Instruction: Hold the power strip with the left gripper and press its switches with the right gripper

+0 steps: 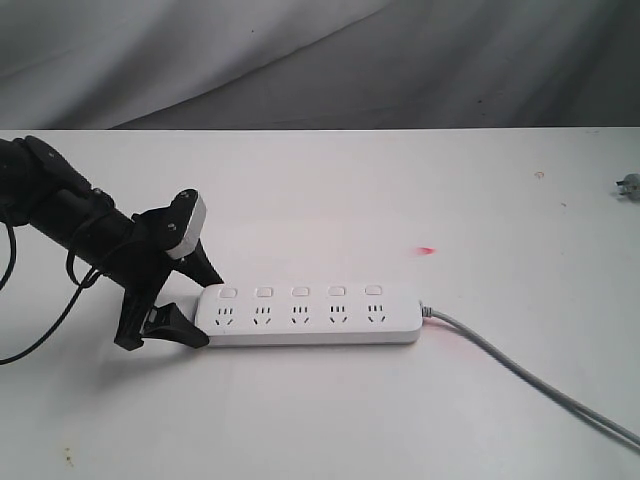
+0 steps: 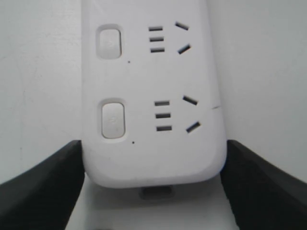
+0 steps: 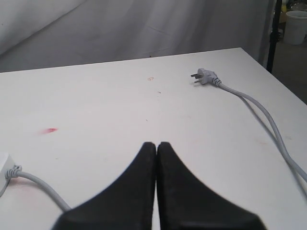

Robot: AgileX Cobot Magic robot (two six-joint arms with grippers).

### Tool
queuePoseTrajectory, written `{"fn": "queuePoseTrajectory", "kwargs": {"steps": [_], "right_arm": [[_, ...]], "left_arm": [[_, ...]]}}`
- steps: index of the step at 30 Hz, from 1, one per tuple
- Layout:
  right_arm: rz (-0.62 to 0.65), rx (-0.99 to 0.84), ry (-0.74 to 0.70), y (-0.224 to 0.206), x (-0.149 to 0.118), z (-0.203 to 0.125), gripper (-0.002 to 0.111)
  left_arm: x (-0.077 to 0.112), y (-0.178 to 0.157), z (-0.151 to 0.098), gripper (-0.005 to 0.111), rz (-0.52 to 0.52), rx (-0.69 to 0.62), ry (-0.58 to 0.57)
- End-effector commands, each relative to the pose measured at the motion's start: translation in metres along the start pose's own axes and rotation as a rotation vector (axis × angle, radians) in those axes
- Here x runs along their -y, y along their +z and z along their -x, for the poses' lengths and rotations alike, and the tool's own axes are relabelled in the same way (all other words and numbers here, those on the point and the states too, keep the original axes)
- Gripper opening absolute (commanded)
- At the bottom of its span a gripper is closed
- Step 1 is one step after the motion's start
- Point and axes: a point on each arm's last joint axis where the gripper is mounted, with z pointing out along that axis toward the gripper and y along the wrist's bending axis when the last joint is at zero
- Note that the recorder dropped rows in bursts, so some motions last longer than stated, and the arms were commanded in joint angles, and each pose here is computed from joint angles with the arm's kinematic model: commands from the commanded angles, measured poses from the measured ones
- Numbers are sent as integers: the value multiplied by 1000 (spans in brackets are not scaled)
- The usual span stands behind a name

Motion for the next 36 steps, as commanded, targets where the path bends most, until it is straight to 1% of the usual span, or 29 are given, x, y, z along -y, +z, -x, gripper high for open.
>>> {"fn": "queuePoseTrajectory", "kwargs": {"steps": [1,11,20,21,23,24,25,27,28,29,33,35,36], "right_arm": [[-7,13,2,0,0,0,0],[-7,13,2,0,0,0,0],[-7,13,2,0,0,0,0],[-7,13,2,0,0,0,0],[-7,13,2,0,0,0,0],[-7,13,2,0,0,0,0],[-7,13,2,0,0,0,0],[-7,13,2,0,0,0,0],[-7,13,2,0,0,0,0],[-7,13,2,0,0,0,0],[-7,13,2,0,0,0,0],[-7,13,2,0,0,0,0],[-7,13,2,0,0,0,0]], "left_arm": [[-2,1,-3,52,16,-31,21],[-2,1,-3,52,16,-31,21],[-2,1,-2,52,16,-13,-10],[-2,1,-2,55,20,-16,-13],[-3,1,-2,67,30,-22,-7],[-4,1,-3,78,39,-27,-7],[-4,1,-3,85,47,-29,-8],[-4,1,-3,99,47,-31,-7],[-5,0,-3,102,49,-31,-7],[-5,-1,-2,104,54,-32,-8],[-5,-12,6,105,88,-29,5],[-5,-25,13,105,123,-22,20],[-5,-35,21,105,153,-19,40]]}}
